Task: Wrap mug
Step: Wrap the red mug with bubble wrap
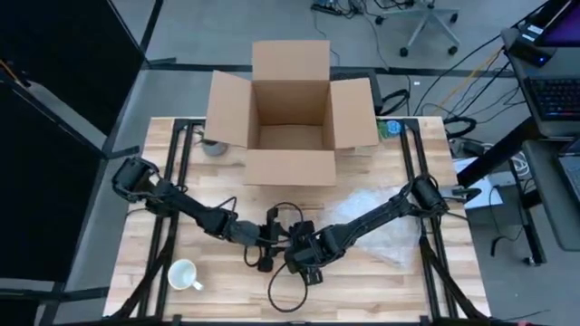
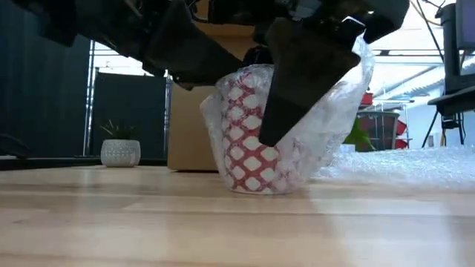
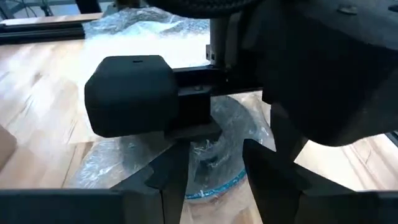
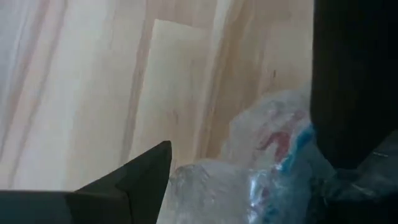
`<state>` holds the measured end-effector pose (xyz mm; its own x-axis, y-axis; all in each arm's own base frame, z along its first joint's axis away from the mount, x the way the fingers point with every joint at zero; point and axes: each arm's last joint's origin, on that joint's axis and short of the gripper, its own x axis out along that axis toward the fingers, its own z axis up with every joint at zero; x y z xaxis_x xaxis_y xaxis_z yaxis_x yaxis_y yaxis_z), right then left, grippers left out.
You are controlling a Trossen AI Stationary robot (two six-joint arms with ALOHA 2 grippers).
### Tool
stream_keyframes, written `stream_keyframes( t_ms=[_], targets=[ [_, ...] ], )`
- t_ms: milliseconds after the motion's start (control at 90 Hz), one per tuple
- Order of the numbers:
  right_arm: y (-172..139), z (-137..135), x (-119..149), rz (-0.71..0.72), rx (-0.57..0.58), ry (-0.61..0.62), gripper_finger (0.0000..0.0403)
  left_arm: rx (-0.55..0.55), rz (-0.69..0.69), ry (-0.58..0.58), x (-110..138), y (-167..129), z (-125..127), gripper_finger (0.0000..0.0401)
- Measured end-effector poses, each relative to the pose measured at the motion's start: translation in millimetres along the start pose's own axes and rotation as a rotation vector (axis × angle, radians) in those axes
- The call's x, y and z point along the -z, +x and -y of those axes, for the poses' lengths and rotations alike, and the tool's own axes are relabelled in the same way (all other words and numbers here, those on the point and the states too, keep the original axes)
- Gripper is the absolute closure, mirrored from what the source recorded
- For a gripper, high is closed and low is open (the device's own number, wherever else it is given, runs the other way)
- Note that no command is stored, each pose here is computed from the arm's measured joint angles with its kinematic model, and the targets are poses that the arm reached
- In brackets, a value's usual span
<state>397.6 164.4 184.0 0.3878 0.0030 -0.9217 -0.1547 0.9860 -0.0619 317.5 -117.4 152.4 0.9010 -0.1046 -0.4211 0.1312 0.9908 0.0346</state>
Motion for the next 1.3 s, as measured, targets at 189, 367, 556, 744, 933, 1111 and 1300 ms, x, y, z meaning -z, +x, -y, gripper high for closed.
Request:
stream_keyframes(
  t_ms=[189,367,556,744,933,1111,1300],
  targets=[
    [-42.6,7.1,-3.1,0.069,0.004,0.033,0.0151,0.004,-0.007,0.003,1.0,0.5,-0.1,0.0258],
    [-79.7,13.4,-1.3,0.117,0.004,0.046,0.0151,0.004,-0.005,0.003,1.5,0.7,-0.1,0.0258],
    [-65.5,9.9,-5.2,0.121,-0.003,0.073,0.0151,0.004,-0.004,0.002,1.7,0.7,-0.1,0.0258],
    [-13.7,-6.3,-2.1,0.039,-0.007,0.051,0.0151,0.005,-0.004,0.002,2.0,0.7,0.0,0.0258],
    [19.7,-8.3,4.3,-0.041,0.028,0.041,0.0151,0.004,-0.001,-0.001,2.0,0.6,-0.1,0.0258],
    [-1.3,-3.6,3.9,-0.032,0.013,0.041,0.0151,0.004,0.003,0.001,1.8,0.8,-0.1,0.0258],
    [-64.1,4.3,-3.7,0.107,-0.034,0.090,0.0151,0.001,0.005,0.008,2.1,0.9,-0.2,0.0258]
  ],
)
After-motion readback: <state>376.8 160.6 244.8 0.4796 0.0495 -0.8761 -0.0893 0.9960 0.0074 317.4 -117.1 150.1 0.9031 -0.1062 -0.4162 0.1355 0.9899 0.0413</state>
